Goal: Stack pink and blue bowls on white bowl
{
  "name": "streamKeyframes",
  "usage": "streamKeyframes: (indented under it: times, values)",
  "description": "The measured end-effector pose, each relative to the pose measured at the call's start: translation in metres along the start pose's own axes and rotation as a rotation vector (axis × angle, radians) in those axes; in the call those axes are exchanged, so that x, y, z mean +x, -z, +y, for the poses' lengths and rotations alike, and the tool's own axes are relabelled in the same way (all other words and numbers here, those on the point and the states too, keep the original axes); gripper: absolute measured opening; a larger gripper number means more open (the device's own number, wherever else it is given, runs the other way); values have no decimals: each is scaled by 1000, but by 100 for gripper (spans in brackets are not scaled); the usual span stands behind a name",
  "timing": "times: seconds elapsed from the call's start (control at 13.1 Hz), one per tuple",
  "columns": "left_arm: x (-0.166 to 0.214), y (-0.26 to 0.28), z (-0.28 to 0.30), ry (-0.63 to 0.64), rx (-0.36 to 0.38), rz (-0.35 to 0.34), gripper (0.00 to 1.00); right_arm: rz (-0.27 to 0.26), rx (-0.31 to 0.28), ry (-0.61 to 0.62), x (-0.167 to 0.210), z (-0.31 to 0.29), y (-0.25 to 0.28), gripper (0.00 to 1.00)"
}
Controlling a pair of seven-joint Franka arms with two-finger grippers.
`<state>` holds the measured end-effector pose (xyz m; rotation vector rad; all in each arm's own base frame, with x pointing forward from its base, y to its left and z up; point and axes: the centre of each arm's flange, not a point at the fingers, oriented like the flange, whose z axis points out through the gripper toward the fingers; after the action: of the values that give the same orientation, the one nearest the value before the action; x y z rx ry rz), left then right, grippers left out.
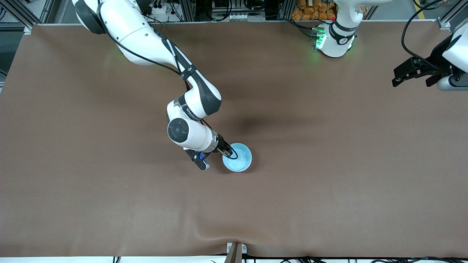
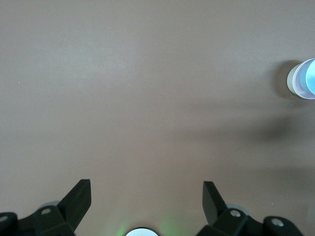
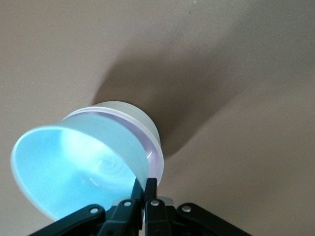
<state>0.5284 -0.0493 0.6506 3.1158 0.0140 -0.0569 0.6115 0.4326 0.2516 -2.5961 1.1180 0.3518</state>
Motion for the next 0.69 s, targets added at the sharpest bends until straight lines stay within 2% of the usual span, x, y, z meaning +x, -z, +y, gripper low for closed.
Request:
streamKeyframes:
  times: [0.08, 0.15, 0.46, 0.61, 0.69]
  values:
    - [0, 0, 0, 0, 0, 0, 100, 0, -1, 7, 0, 0, -1, 9]
    - [0, 0, 0, 0, 0, 0, 100, 0, 0, 12, 0, 0, -1, 15]
    - [0, 0, 0, -1, 0, 0, 100, 8, 10, 31, 4, -2, 3, 58]
    - [0, 0, 1, -1, 0, 0, 100, 22, 22, 100, 13, -5, 18, 80]
    - [0, 0, 1, -1, 0, 0, 100, 21, 1, 173, 22, -2, 28, 91]
